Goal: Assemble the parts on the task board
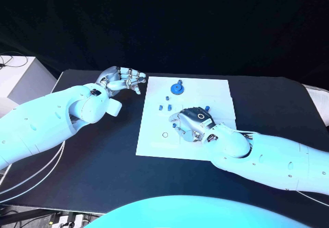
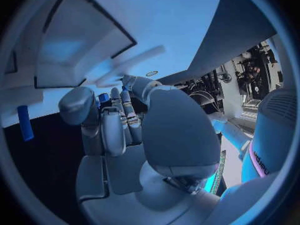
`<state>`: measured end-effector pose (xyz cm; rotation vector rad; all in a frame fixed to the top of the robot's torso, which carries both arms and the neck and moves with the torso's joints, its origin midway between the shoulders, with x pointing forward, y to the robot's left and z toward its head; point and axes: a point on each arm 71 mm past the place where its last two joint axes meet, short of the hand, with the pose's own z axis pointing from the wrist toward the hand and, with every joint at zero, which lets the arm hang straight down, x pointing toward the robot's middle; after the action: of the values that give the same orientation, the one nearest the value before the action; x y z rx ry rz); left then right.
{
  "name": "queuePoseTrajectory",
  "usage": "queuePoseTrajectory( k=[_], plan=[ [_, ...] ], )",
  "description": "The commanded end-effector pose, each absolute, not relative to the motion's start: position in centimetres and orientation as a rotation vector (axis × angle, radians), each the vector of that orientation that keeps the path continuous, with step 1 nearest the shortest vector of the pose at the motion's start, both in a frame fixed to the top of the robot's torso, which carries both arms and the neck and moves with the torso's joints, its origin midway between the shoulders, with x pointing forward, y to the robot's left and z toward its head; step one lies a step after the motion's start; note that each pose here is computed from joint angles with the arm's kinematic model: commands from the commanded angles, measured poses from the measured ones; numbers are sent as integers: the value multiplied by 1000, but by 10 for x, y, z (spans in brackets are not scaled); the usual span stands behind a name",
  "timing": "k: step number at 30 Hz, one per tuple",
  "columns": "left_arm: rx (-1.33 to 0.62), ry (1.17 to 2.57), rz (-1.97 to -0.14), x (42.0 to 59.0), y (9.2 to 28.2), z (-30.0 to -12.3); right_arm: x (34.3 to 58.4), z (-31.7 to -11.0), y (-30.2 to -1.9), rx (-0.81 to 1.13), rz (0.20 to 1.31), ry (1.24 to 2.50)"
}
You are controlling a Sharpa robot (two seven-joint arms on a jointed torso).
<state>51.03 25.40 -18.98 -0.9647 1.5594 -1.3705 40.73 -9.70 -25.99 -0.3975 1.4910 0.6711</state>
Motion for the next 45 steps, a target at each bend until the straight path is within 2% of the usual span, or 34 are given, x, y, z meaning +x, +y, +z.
queuePoseTrajectory(
  k=[1,8,13,19,26,35,45],
  plan=[
    [-961,1560,-1381,510,253,-189,407,-263,-101,-391,646,1500],
    [-961,1561,-1382,510,252,-190,406,-256,-109,-352,656,1467],
    [-962,1560,-1383,510,252,-190,409,-243,-122,-291,675,1465],
    [-965,1561,-1383,509,253,-191,424,-222,-146,-215,671,1528],
    [-968,1562,-1383,509,252,-192,445,-205,-175,-208,607,1609],
    [-972,1566,-1384,508,252,-194,459,-207,-194,-270,491,1706],
    [-976,1567,-1381,508,253,-195,464,-210,-198,-310,432,1731]
  ],
)
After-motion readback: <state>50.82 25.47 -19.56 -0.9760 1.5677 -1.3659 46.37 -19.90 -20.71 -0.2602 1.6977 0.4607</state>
